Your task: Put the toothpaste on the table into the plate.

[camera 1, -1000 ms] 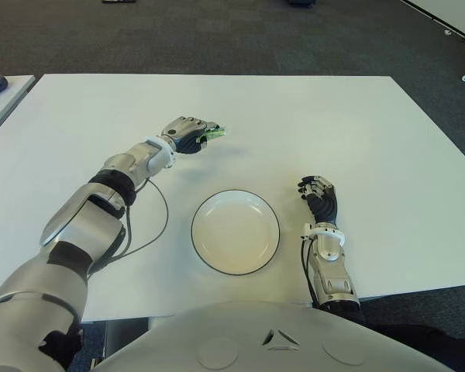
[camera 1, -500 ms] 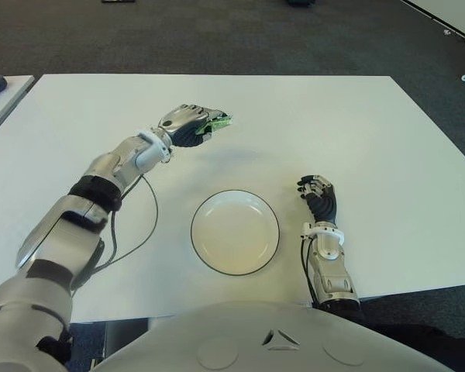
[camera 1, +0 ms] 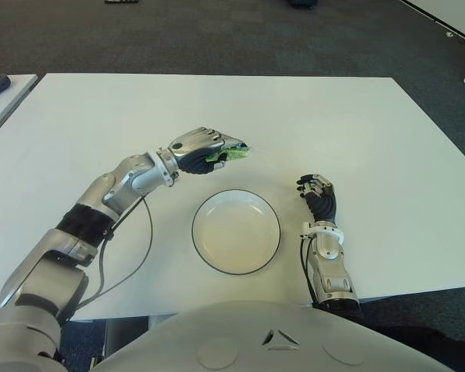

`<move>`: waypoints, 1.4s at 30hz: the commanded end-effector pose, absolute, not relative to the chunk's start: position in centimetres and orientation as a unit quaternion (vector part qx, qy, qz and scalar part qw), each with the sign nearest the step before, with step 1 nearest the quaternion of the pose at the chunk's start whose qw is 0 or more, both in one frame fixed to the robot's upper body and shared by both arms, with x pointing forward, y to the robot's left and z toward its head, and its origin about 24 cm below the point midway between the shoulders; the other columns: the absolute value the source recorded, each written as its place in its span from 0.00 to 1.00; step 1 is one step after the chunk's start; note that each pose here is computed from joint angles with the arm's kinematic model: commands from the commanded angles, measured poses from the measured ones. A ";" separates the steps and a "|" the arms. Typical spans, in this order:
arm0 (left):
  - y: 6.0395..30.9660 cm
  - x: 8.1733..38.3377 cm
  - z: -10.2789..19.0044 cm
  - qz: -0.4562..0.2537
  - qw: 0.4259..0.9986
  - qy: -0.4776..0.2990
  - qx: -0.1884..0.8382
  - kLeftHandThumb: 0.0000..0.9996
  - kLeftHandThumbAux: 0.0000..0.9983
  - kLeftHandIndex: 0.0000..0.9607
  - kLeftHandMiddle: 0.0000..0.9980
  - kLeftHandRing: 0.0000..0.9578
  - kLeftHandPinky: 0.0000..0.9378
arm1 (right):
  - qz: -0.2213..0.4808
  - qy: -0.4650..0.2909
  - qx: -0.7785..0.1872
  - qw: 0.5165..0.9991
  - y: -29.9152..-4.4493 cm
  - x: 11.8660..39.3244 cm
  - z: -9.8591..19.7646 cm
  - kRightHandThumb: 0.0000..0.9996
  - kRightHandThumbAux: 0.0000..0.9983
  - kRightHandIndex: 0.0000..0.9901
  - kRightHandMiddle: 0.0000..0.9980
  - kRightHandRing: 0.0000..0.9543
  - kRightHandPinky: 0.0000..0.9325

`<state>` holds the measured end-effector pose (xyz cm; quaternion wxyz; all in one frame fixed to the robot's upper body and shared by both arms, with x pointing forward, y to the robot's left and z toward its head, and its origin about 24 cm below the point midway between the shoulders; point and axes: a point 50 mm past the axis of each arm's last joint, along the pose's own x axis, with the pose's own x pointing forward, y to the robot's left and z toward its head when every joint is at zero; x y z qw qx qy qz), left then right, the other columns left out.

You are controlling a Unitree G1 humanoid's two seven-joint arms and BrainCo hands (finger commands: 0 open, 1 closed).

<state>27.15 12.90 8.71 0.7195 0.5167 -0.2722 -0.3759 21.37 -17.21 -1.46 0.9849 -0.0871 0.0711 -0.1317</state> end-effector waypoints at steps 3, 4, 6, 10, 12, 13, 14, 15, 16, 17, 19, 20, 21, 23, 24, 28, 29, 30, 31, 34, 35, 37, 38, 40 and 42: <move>12.5 24.9 8.4 -0.434 0.692 -0.275 0.507 0.72 0.70 0.46 0.88 0.90 0.91 | -0.128 0.067 -0.087 0.986 -17.0 21.6 -1.3 0.71 0.73 0.43 0.48 0.51 0.54; 12.4 24.6 8.3 -0.444 0.686 -0.274 0.507 0.72 0.70 0.46 0.88 0.90 0.91 | -0.127 0.066 -0.088 0.986 -17.0 21.6 -1.3 0.71 0.73 0.43 0.48 0.51 0.54; 12.1 24.2 8.1 -0.462 0.673 -0.273 0.509 0.72 0.71 0.46 0.88 0.91 0.91 | -0.125 0.063 -0.087 0.986 -17.0 21.5 -1.2 0.71 0.73 0.43 0.48 0.51 0.54; 11.5 23.6 7.1 -0.495 0.638 -0.275 0.522 0.72 0.71 0.46 0.88 0.91 0.92 | -0.123 0.059 -0.085 0.987 -17.0 21.6 -1.2 0.71 0.73 0.43 0.48 0.51 0.54; 11.1 23.4 6.3 -0.508 0.622 -0.277 0.527 0.72 0.71 0.46 0.88 0.91 0.92 | -0.124 0.057 -0.085 0.987 -17.0 21.6 -1.2 0.71 0.73 0.43 0.48 0.51 0.55; 11.0 23.3 5.9 -0.513 0.617 -0.277 0.528 0.72 0.71 0.46 0.87 0.91 0.93 | -0.124 0.057 -0.084 0.987 -17.0 21.6 -1.2 0.71 0.73 0.43 0.48 0.51 0.55; 10.9 23.1 5.5 -0.518 0.612 -0.278 0.529 0.72 0.71 0.46 0.87 0.91 0.93 | -0.124 0.056 -0.084 0.987 -17.0 21.6 -1.1 0.71 0.73 0.43 0.48 0.51 0.55; 10.8 22.9 5.0 -0.524 0.605 -0.279 0.530 0.72 0.71 0.46 0.87 0.91 0.93 | -0.123 0.055 -0.083 0.987 -17.0 21.6 -1.1 0.71 0.73 0.43 0.48 0.51 0.55; 10.7 22.8 4.7 -0.528 0.601 -0.280 0.530 0.72 0.71 0.46 0.87 0.91 0.93 | -0.123 0.054 -0.083 0.988 -17.0 21.6 -1.1 0.71 0.73 0.43 0.48 0.51 0.55; 10.7 22.7 4.5 -0.530 0.599 -0.282 0.530 0.72 0.71 0.46 0.86 0.91 0.93 | -0.123 0.053 -0.082 0.988 -17.0 21.6 -1.1 0.71 0.73 0.43 0.48 0.51 0.55; 10.6 22.6 4.0 -0.534 0.593 -0.284 0.531 0.72 0.71 0.46 0.86 0.90 0.93 | -0.122 0.053 -0.082 0.988 -17.0 21.6 -1.2 0.71 0.73 0.43 0.48 0.51 0.55; 10.7 22.5 3.7 -0.536 0.591 -0.285 0.531 0.72 0.71 0.46 0.86 0.90 0.93 | -0.122 0.052 -0.082 0.988 -17.1 21.6 -1.2 0.71 0.73 0.43 0.48 0.51 0.55; 10.7 22.4 3.5 -0.539 0.588 -0.285 0.531 0.72 0.71 0.46 0.86 0.90 0.93 | -0.122 0.052 -0.082 0.988 -17.1 21.6 -1.2 0.71 0.73 0.43 0.48 0.51 0.55; 10.7 22.2 3.2 -0.541 0.585 -0.287 0.532 0.72 0.71 0.46 0.86 0.90 0.92 | -0.122 0.052 -0.082 0.988 -17.1 21.6 -1.2 0.71 0.73 0.43 0.48 0.51 0.54; 10.7 22.2 3.2 -0.542 0.582 -0.291 0.532 0.72 0.71 0.46 0.86 0.90 0.92 | -0.122 0.052 -0.082 0.988 -17.1 21.6 -1.2 0.71 0.73 0.43 0.48 0.51 0.54; 10.5 21.9 3.2 -0.534 0.575 -0.312 0.537 0.71 0.71 0.46 0.87 0.90 0.93 | -0.124 0.053 -0.082 0.987 -17.2 21.6 -1.2 0.71 0.73 0.43 0.48 0.51 0.54; 10.5 21.9 3.3 -0.529 0.573 -0.316 0.539 0.71 0.71 0.46 0.87 0.90 0.93 | -0.125 0.054 -0.082 0.987 -17.2 21.6 -1.2 0.71 0.73 0.43 0.48 0.51 0.54; 10.5 21.9 3.3 -0.526 0.572 -0.320 0.541 0.71 0.71 0.46 0.88 0.90 0.94 | -0.125 0.054 -0.083 0.987 -17.2 21.6 -1.3 0.71 0.73 0.43 0.48 0.51 0.54; 10.5 21.8 3.2 -0.524 0.570 -0.322 0.544 0.71 0.71 0.46 0.88 0.90 0.94 | -0.125 0.055 -0.083 0.987 -17.2 21.6 -1.3 0.71 0.73 0.43 0.48 0.51 0.54; 10.6 21.7 3.1 -0.521 0.564 -0.327 0.551 0.71 0.70 0.46 0.88 0.89 0.91 | -0.126 0.058 -0.083 0.987 -17.2 21.6 -1.3 0.71 0.73 0.43 0.48 0.51 0.53; 10.6 21.7 3.0 -0.519 0.562 -0.329 0.553 0.71 0.70 0.46 0.88 0.89 0.90 | -0.126 0.059 -0.084 0.987 -17.2 21.6 -1.3 0.71 0.73 0.43 0.48 0.50 0.53; 10.7 21.7 2.9 -0.516 0.561 -0.332 0.555 0.71 0.70 0.46 0.86 0.87 0.86 | -0.126 0.060 -0.084 0.987 -17.2 21.6 -1.3 0.71 0.73 0.43 0.48 0.50 0.53; 10.7 21.8 2.9 -0.515 0.561 -0.334 0.556 0.70 0.70 0.46 0.85 0.86 0.85 | -0.126 0.061 -0.084 0.987 -17.2 21.6 -1.3 0.71 0.73 0.43 0.48 0.50 0.53; 10.7 21.8 2.8 -0.512 0.565 -0.337 0.552 0.70 0.70 0.46 0.84 0.86 0.84 | -0.126 0.061 -0.083 0.987 -17.2 21.6 -1.3 0.71 0.73 0.43 0.48 0.50 0.53; 10.6 21.9 2.7 -0.511 0.571 -0.342 0.544 0.70 0.71 0.46 0.82 0.83 0.80 | -0.125 0.060 -0.082 0.987 -17.2 21.6 -1.3 0.71 0.73 0.43 0.48 0.50 0.53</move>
